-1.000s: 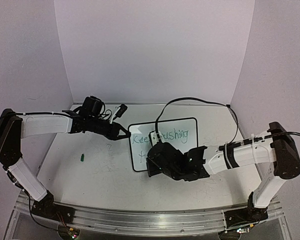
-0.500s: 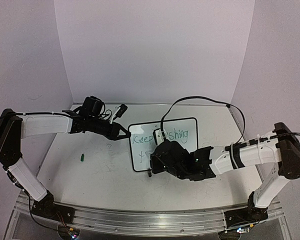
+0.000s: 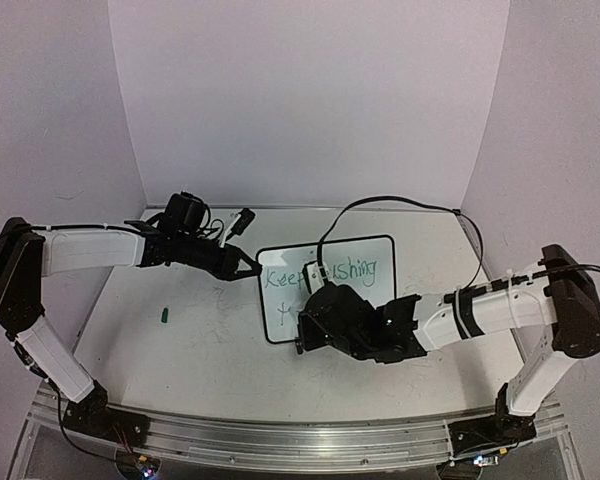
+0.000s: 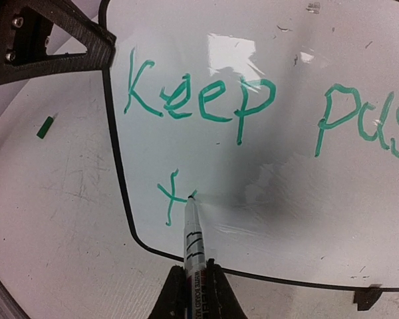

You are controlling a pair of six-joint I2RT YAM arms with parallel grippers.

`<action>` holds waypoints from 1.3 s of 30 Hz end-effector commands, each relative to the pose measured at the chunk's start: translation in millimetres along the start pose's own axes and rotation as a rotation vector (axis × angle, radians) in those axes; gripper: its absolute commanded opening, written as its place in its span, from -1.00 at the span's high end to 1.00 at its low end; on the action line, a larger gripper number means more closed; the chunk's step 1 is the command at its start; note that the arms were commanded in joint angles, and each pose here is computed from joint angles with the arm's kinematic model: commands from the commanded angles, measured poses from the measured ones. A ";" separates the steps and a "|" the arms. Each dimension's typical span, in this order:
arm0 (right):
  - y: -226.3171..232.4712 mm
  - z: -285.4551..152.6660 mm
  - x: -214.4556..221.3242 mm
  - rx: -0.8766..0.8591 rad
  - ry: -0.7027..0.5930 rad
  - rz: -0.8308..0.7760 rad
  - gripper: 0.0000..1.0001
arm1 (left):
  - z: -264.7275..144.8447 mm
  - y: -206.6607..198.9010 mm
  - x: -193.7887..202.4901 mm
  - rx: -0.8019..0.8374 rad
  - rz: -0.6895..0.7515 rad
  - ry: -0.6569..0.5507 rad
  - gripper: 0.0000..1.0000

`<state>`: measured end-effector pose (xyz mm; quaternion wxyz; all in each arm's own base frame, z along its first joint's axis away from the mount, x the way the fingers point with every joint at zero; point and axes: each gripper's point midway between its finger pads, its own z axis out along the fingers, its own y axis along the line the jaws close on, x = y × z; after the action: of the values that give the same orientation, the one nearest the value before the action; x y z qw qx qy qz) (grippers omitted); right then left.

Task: Write a sentence on the whiteboard

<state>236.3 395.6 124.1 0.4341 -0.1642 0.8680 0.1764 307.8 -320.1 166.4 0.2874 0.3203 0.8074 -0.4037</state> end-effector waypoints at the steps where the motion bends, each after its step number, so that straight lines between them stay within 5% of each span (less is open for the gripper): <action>1: 2.3 5.2 -7.7 0.021 -0.010 0.012 1.00 | -10.0 -1.5 -21.8 -0.045 0.050 -0.051 1.00; 17: -16.3 -2.3 12.6 0.055 0.041 0.032 1.00 | -8.4 -0.4 -20.8 -0.044 0.047 -0.046 1.00; 39: -18.1 -6.6 -26.9 0.071 -0.076 0.080 1.00 | -9.7 -2.4 -21.5 -0.042 0.052 -0.049 1.00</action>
<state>233.6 386.9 115.6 0.4212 -0.1439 0.8794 0.1691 308.3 -319.9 166.4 0.2886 0.3198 0.8079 -0.4021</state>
